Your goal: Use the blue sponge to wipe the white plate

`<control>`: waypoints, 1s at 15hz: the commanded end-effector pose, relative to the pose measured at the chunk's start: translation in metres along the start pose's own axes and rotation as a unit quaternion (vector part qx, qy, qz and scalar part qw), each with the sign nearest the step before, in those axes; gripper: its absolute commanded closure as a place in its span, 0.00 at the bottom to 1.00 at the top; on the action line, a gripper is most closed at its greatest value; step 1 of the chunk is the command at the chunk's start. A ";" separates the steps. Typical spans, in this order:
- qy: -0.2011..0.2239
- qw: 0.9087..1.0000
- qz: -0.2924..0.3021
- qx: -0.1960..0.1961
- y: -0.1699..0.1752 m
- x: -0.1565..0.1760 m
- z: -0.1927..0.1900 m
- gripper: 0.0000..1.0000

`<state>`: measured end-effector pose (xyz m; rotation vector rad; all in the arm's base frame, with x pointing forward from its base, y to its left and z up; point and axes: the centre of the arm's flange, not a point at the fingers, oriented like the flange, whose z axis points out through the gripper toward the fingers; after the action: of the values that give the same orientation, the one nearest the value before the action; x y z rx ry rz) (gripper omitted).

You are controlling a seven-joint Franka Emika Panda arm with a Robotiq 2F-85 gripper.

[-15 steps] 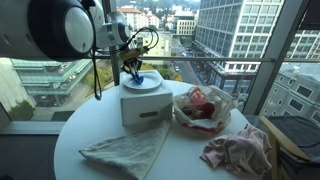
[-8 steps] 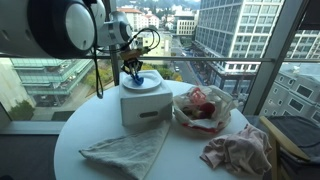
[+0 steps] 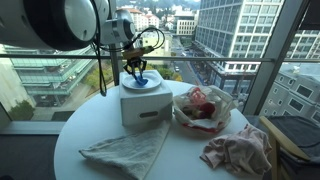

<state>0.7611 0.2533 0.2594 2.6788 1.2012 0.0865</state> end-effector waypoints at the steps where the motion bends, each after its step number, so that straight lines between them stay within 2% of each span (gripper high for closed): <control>1: 0.007 1.000 0.024 -0.001 -0.011 -0.022 -0.040 0.32; 5: 0.009 0.999 0.050 -0.017 -0.015 -0.033 -0.096 0.02; 10: -0.020 0.992 0.126 -0.017 -0.026 -0.060 -0.177 0.00; 15: -0.026 0.981 0.192 -0.017 -0.042 -0.091 -0.215 0.00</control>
<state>0.6855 0.2585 0.4523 2.8108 0.7408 0.0849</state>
